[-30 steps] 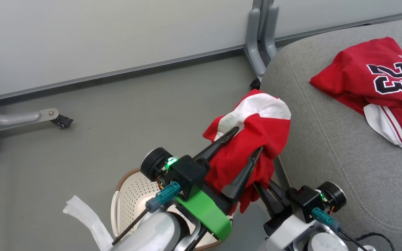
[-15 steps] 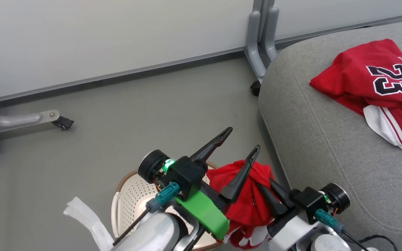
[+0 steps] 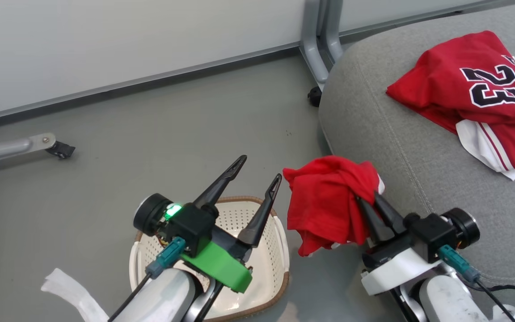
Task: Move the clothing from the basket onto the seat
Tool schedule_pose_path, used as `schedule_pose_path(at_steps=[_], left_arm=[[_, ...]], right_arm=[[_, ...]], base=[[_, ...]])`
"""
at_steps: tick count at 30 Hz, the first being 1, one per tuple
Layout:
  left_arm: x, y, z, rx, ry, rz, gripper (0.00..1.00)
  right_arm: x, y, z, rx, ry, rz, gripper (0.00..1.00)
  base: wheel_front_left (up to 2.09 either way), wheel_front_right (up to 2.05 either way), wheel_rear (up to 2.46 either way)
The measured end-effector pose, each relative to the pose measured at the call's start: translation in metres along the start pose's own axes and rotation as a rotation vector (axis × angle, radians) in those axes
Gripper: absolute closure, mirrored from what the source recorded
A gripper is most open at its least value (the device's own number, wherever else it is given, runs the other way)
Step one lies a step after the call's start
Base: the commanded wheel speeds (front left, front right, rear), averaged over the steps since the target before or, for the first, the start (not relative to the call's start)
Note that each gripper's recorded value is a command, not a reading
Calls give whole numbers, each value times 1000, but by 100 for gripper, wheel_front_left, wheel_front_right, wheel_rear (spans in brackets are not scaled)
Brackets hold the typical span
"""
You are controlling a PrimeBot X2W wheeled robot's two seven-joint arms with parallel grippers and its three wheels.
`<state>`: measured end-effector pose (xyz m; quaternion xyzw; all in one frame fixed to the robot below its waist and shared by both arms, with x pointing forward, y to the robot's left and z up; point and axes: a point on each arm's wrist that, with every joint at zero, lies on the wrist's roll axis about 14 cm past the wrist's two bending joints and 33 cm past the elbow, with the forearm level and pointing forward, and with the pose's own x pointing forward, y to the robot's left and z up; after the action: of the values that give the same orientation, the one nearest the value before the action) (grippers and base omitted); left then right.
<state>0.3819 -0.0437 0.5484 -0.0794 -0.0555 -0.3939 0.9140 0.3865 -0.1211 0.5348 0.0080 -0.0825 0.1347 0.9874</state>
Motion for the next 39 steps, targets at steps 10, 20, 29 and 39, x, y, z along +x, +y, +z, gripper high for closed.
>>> schedule_pose_path(at_steps=[10,20,29,39], left_arm=[[13,25,-18,71,-10,-14,0],[41,-4,-50,40,9,-190,0],[62,-40,-94,-78,54,-359,0],[66,-38,-128,-164,80,-395,0]], right_arm=[[-12,-70,43,-63,-123,-227,100],[-58,-121,47,-78,-99,-431,100],[-97,-165,50,-171,-38,-607,100],[-33,-211,103,-402,-188,-600,100]], base=[[0,0,0],[0,0,0],[0,0,0],[0,0,0]])
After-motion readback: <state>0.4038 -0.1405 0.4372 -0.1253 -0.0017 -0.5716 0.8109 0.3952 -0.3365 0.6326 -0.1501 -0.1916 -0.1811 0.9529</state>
